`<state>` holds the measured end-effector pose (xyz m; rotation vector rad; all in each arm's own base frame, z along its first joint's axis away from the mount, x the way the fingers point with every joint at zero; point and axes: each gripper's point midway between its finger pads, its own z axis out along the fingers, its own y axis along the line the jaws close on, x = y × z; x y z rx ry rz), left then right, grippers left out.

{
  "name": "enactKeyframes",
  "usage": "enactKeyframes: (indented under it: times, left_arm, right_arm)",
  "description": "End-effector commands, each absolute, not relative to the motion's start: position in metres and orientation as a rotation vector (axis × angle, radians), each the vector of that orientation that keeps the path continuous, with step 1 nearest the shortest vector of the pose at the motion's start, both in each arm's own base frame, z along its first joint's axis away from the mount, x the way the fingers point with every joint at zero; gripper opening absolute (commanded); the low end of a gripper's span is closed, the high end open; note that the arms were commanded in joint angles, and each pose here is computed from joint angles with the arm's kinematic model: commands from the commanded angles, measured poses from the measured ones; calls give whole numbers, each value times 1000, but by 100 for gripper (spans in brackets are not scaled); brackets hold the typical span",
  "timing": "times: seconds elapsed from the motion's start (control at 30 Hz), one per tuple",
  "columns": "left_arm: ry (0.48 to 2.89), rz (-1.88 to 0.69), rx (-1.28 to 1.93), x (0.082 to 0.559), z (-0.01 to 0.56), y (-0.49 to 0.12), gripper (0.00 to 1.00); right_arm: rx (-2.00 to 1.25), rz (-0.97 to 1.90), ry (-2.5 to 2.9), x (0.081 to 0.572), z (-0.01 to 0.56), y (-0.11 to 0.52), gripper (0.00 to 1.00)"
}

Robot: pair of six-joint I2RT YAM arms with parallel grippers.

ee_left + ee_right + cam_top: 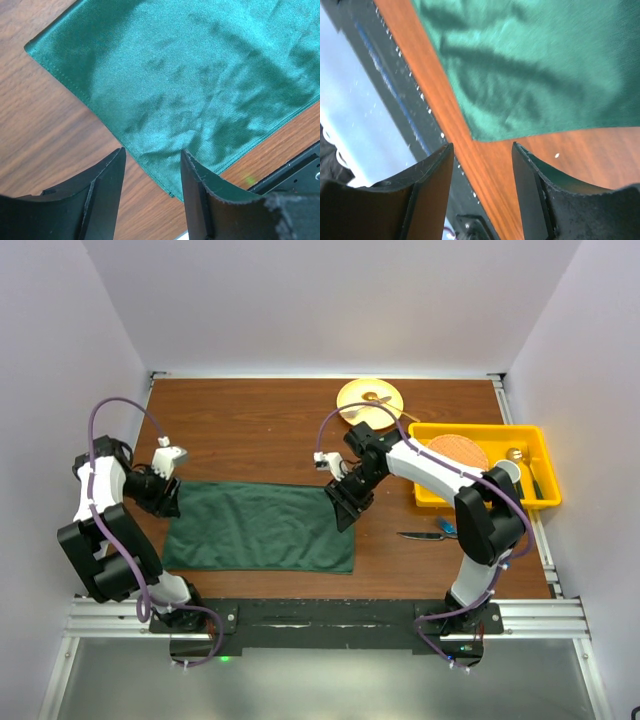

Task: Fold the napkin into a case and place the utensils inside
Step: Move the rectangle-folded napkin to the center of the board.

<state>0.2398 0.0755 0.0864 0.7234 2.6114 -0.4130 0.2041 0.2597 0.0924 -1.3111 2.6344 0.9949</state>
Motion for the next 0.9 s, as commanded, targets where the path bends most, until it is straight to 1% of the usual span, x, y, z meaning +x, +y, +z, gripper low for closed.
enactKeyframes:
  times: [0.0, 0.13, 0.27, 0.37, 0.57, 0.73, 0.83, 0.87]
  left_arm:
    - [2526, -359, 667, 267, 105, 83, 50]
    - [2493, -351, 569, 293, 115, 92, 47]
    - [2460, -311, 446, 324, 123, 115, 45]
    - [2452, -336, 385, 345, 126, 129, 47]
    - [2478, -542, 338, 352, 100, 118, 51]
    - [2468, -624, 417, 342, 87, 106, 54]
    - [2429, -576, 558, 341, 90, 107, 55]
    - [2406, -526, 672, 344, 91, 112, 55]
  right_arm:
    - [-1176, 880, 2575, 244, 105, 270, 52]
    - [-1021, 813, 2596, 279, 104, 259, 48]
    - [-870, 738, 2582, 317, 109, 241, 46]
    - [-807, 679, 2570, 334, 108, 230, 46]
    - [-793, 678, 2570, 346, 95, 234, 47]
    - [-875, 694, 2537, 353, 86, 239, 51]
    - [-986, 705, 2476, 358, 93, 244, 53]
    - [-1019, 704, 2464, 361, 95, 245, 54]
